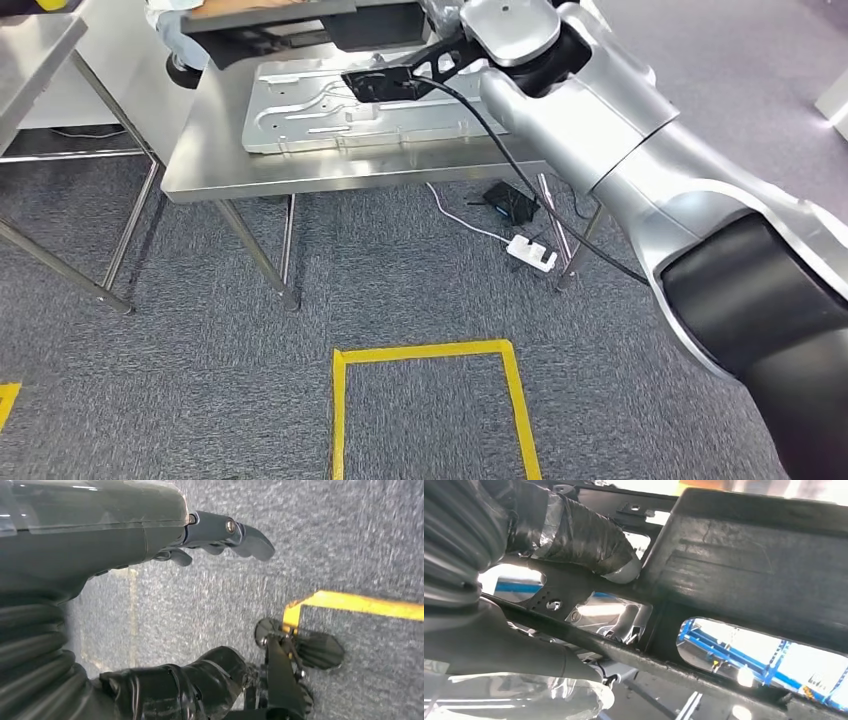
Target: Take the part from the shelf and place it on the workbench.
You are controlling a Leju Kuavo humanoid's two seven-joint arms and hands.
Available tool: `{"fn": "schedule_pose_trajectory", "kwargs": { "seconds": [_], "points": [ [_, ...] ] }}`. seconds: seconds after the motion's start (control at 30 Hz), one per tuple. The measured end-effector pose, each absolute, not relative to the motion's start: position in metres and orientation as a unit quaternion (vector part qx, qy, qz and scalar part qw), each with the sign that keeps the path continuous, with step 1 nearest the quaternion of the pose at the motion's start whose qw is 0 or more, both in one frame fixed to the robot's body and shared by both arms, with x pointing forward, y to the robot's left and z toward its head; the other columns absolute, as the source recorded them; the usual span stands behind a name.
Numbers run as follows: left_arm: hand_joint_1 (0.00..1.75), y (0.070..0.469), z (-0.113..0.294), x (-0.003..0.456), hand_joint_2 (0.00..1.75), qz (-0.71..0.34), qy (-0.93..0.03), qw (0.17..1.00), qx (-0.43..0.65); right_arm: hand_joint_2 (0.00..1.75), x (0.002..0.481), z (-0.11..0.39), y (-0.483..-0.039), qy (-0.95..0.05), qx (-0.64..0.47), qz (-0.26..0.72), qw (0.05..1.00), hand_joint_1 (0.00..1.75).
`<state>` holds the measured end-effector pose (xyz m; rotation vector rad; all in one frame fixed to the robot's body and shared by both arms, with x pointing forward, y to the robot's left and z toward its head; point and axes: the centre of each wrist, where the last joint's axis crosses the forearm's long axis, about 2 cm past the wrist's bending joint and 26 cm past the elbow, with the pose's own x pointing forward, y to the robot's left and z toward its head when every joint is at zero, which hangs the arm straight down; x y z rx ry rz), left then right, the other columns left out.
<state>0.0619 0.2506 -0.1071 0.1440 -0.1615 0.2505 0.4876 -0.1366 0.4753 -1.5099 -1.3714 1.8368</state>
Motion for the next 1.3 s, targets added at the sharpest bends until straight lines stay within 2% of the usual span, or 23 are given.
{"fn": "schedule_pose_trajectory", "kwargs": {
  "seconds": [1.3],
  "points": [
    [0.0, 0.251, -0.107, 0.06, 1.75, 0.109, -0.089, 0.986, 0.092, 1.75, 0.497, 0.458, -0.174, -0.455, -0.555, 0.652, 0.244, 1.75]
  ]
}}
